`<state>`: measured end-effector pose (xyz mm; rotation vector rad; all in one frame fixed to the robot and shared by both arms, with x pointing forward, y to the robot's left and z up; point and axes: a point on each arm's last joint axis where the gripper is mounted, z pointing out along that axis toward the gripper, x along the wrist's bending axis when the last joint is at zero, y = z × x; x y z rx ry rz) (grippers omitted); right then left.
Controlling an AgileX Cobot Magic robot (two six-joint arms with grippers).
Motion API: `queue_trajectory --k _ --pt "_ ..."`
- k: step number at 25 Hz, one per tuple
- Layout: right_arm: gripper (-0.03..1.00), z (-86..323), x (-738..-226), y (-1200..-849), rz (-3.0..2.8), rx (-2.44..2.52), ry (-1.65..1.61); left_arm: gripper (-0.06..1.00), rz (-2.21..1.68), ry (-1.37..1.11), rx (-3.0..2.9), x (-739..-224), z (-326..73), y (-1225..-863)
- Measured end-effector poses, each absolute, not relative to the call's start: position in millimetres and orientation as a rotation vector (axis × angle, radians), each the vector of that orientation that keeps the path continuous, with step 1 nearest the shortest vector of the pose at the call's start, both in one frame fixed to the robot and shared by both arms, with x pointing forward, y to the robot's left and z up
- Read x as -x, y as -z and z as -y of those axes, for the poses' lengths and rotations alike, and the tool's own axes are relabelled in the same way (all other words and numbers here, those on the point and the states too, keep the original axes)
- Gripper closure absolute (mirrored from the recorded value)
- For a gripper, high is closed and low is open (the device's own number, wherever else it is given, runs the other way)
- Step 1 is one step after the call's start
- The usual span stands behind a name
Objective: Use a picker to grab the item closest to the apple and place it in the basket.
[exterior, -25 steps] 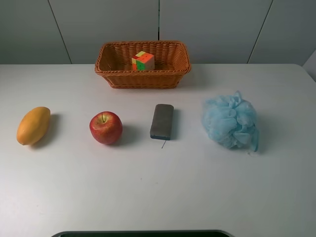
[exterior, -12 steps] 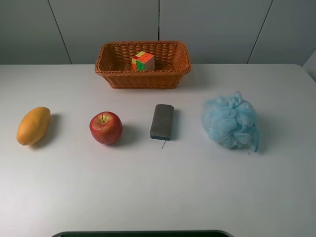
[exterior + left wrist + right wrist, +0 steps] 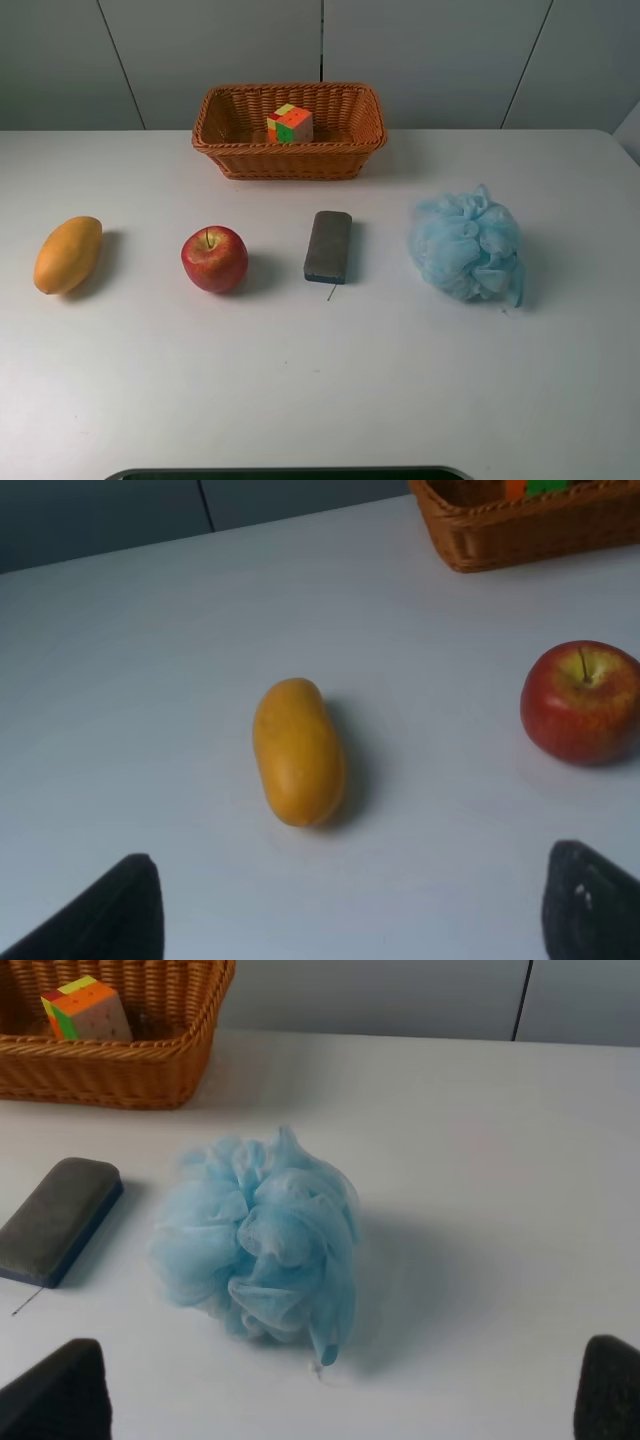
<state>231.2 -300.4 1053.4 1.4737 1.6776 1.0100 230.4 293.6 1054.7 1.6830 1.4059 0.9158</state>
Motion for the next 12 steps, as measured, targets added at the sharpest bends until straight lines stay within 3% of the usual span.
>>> queue_trajectory --k 12 --pt "0.27 300.4 -231.2 -1053.4 -1.678 -1.474 -1.01 0.22 -1.405 -0.914 -1.683 -230.3 -293.4 -1054.7"
